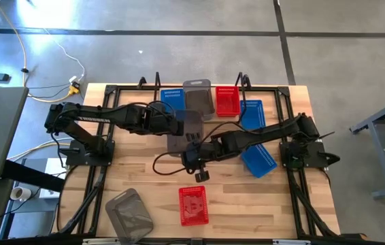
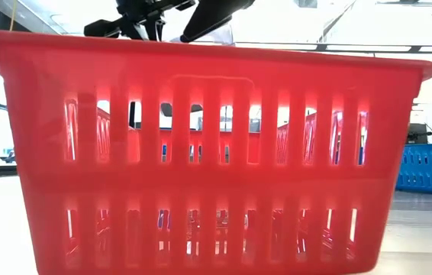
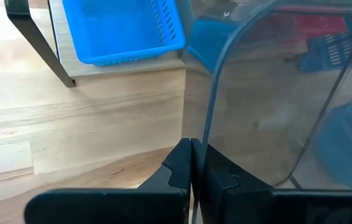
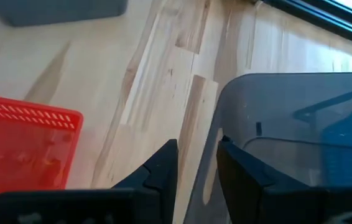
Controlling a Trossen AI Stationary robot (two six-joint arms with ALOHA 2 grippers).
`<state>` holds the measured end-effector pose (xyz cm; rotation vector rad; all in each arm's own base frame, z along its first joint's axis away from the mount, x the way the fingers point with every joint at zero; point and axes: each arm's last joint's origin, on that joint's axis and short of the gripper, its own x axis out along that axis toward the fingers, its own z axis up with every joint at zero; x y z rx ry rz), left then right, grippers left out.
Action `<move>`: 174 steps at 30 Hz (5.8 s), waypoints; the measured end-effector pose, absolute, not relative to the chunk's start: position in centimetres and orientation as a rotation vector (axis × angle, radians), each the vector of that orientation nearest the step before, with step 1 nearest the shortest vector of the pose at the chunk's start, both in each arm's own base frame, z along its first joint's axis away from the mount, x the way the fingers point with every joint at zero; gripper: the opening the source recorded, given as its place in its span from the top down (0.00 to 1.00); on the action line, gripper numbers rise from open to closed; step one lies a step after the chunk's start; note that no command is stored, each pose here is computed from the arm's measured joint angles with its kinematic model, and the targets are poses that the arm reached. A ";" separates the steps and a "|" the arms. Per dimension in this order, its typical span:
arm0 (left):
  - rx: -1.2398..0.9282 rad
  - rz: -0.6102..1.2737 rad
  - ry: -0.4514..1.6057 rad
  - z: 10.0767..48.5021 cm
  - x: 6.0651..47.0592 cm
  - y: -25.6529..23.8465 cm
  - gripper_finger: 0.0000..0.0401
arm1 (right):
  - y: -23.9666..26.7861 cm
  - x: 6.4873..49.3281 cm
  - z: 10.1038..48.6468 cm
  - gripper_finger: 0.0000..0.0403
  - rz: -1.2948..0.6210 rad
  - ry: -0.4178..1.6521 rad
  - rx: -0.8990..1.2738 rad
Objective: Stack baskets on shelf by color
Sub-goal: Stack the top black bin on the other black bin on the shelf
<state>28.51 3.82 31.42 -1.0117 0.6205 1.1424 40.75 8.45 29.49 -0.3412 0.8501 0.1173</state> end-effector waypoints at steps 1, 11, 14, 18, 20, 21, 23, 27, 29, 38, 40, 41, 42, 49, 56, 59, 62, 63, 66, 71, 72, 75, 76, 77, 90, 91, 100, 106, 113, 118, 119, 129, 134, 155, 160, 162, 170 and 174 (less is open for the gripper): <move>-1.012 1.142 0.621 31.4 28.5 3.8 1.00 | 8.4 40.7 29.5 0.75 0.116 0.854 -0.339; -1.025 1.122 0.633 31.4 28.6 3.8 1.00 | 8.2 41.1 27.1 0.75 0.066 0.972 -0.385; -1.033 1.111 0.634 31.4 28.7 3.7 1.00 | 8.0 41.0 27.0 0.75 0.060 0.986 -0.382; -1.039 1.093 0.618 31.5 28.9 3.7 1.00 | 7.7 41.1 27.0 0.76 0.045 0.988 -0.363; -1.042 1.065 0.604 31.7 29.1 3.8 1.00 | 7.5 41.0 26.9 0.78 0.042 1.002 -0.362; -1.039 1.051 0.598 31.7 29.3 3.8 1.00 | 7.4 40.9 26.9 0.79 0.038 1.017 -0.364; -1.031 1.035 0.593 31.8 29.4 3.8 1.00 | 7.2 40.8 26.8 0.85 0.008 1.035 -0.368; -1.029 1.039 0.597 31.7 29.4 3.8 1.00 | 6.9 40.5 26.8 0.98 -0.029 1.062 -0.405; -1.026 1.037 0.597 31.8 29.4 3.8 0.99 | 7.0 40.5 26.8 0.98 -0.030 1.062 -0.413; -0.972 1.003 0.622 31.8 29.4 3.8 0.87 | 7.2 40.4 26.8 1.00 -0.054 1.061 -0.381; -0.987 0.992 0.632 31.8 29.5 3.9 0.83 | 7.2 40.4 26.8 1.00 -0.057 1.064 -0.366; -0.997 0.983 0.640 31.8 29.5 4.0 0.81 | 7.2 40.3 26.8 1.00 -0.062 1.067 -0.355; -1.004 0.974 0.649 31.8 29.5 4.0 0.79 | 7.2 40.3 26.7 1.00 -0.067 1.074 -0.347; -0.983 0.947 0.667 32.0 29.2 4.4 0.69 | 7.0 39.4 27.6 1.00 -0.111 1.085 -0.295; -0.939 0.931 0.608 33.0 28.8 4.4 0.68 | 6.7 38.2 30.3 1.00 -0.121 1.012 -0.293; -0.909 0.945 0.546 33.9 28.3 4.6 0.68 | 6.4 37.6 31.3 1.00 -0.140 0.987 -0.326; -0.887 0.935 0.493 34.8 27.6 4.7 0.68 | 5.9 37.3 32.0 1.00 -0.135 0.973 -0.372; -0.883 0.927 0.472 35.2 27.5 4.8 0.68 | 5.6 37.3 32.1 1.00 -0.136 0.973 -0.380; -0.862 0.908 0.445 36.0 26.7 4.7 0.68 | 4.6 37.2 32.3 1.00 -0.158 0.983 -0.403; -0.806 0.881 0.386 37.5 25.6 4.7 0.68 | 2.5 37.3 32.4 1.00 -0.196 1.000 -0.432; -0.792 0.873 0.385 37.7 25.3 4.6 0.68 | 2.1 37.4 32.4 1.00 -0.201 1.003 -0.433; -0.740 0.860 0.362 38.3 24.8 4.6 0.68 | 0.8 37.4 32.4 1.00 -0.226 1.012 -0.426; -0.723 0.856 0.367 38.5 24.5 4.6 0.68 | 0.4 37.4 32.4 1.00 -0.232 1.016 -0.428; -0.705 0.852 0.367 38.6 24.3 4.6 0.68 | 0.0 37.3 32.5 1.00 -0.234 1.021 -0.433; -0.519 0.812 0.411 39.2 23.7 4.6 0.68 | -4.8 36.5 33.5 1.00 -0.132 1.027 -0.490; -0.508 0.809 0.416 39.2 23.7 4.6 0.68 | -5.0 36.5 33.5 1.00 -0.128 1.028 -0.492; -0.424 0.772 0.440 39.5 23.2 4.5 0.68 | -6.6 36.5 32.5 1.00 -0.131 1.011 -0.471; -0.384 0.755 0.432 40.1 22.4 4.4 0.68 | -6.8 37.1 31.5 1.00 -0.158 0.965 -0.455; -0.392 0.775 0.404 40.6 21.6 4.9 0.68 | -7.8 37.0 31.3 1.00 -0.144 0.967 -0.445; -0.391 0.794 0.398 40.7 21.3 5.3 0.68 | -8.4 36.9 30.8 1.00 -0.123 1.004 -0.443; -0.392 0.799 0.396 40.7 21.3 5.4 0.68 | -8.5 36.9 30.7 1.00 -0.117 1.004 -0.441; -0.401 0.840 0.388 40.8 21.0 6.3 0.68 | -9.1 36.9 30.3 1.00 -0.080 1.014 -0.432; -0.406 0.860 0.384 40.8 20.9 6.7 0.68 | -9.7 36.7 30.3 1.00 -0.090 1.015 -0.405; -0.412 0.878 0.381 40.8 20.7 7.2 0.68 | -10.6 37.3 29.1 1.00 -0.063 1.037 -0.425; -0.412 0.878 0.381 40.8 20.7 7.2 0.68 | -10.6 37.3 29.1 1.00 -0.065 1.036 -0.426; -0.412 0.878 0.381 40.8 20.7 7.2 0.68 | -10.6 37.3 29.1 1.00 -0.068 1.038 -0.428; -0.412 0.878 0.381 40.8 20.7 7.2 0.68 | -10.7 37.3 29.1 0.87 -0.113 1.052 -0.443; -0.412 0.879 0.381 40.8 20.7 7.2 0.68 | -10.7 37.3 29.1 0.79 -0.114 1.050 -0.444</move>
